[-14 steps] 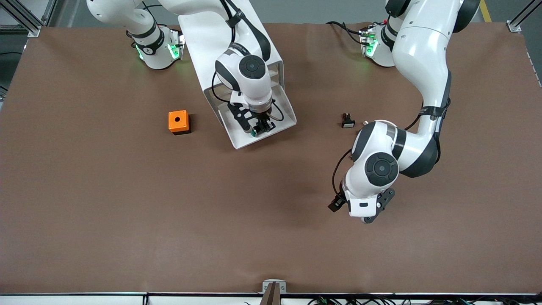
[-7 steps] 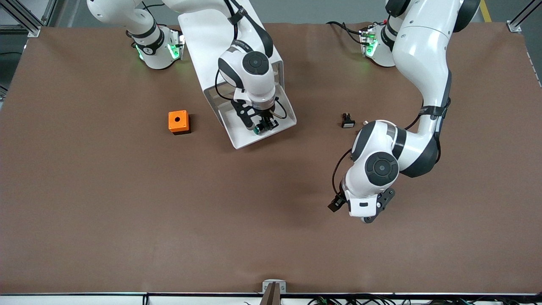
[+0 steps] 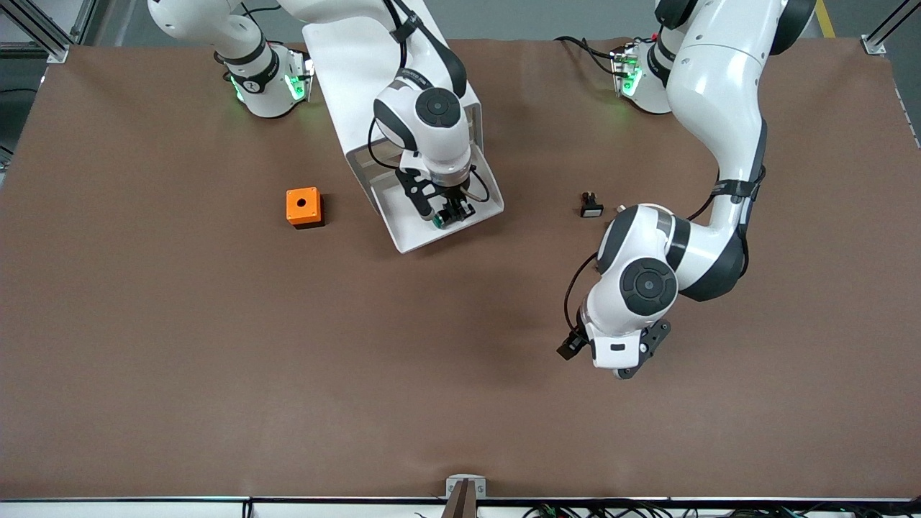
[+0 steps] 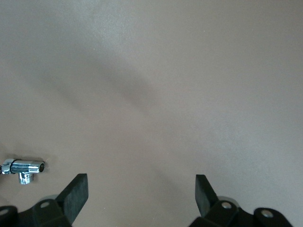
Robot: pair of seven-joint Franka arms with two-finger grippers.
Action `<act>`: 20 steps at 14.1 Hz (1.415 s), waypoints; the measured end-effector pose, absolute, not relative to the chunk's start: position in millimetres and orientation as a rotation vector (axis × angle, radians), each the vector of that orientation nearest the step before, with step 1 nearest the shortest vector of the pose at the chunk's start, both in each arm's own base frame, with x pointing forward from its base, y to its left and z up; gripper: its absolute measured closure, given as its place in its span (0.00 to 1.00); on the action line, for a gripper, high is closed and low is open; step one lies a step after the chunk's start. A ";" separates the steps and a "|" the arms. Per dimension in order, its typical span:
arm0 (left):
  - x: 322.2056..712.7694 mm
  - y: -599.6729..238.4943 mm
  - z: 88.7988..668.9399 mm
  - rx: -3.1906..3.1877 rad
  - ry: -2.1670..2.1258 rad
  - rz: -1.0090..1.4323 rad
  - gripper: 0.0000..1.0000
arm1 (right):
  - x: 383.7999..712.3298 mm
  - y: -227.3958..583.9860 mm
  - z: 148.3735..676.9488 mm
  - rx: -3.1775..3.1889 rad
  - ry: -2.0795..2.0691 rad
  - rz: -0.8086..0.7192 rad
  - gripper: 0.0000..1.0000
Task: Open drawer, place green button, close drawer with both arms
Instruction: 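Raise the right gripper out of the drawer and withdraw it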
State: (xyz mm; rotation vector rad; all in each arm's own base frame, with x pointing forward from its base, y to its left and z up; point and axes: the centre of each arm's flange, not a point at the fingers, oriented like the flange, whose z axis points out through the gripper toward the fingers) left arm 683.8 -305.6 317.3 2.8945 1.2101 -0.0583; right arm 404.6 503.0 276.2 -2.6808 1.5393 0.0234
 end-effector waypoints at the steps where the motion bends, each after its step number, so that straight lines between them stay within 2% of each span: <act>1: 683.8 -305.6 317.3 2.895 1.210 -0.058 0.00 | 404.7 503.0 275.9 -2.681 1.540 0.023 0.53; 5: 683.7 -305.9 317.3 2.895 1.209 -0.058 0.00 | 406.1 504.8 275.3 -2.679 1.539 0.022 0.14; 7: 683.7 -305.9 317.3 2.895 1.209 -0.058 0.00 | 407.9 506.6 278.1 -2.673 1.536 0.019 0.00; 12: 683.4 -306.6 317.3 2.895 1.208 -0.058 0.00 | 425.5 503.0 296.0 -2.724 1.496 0.019 0.00; 16: 682.9 -307.2 316.8 2.897 1.207 -0.060 0.00 | 462.8 470.7 313.7 -2.864 1.390 0.060 0.00; 20: 677.3 -318.5 316.0 2.900 1.180 -0.075 0.00 | 501.9 407.9 361.0 -2.999 1.211 0.151 0.00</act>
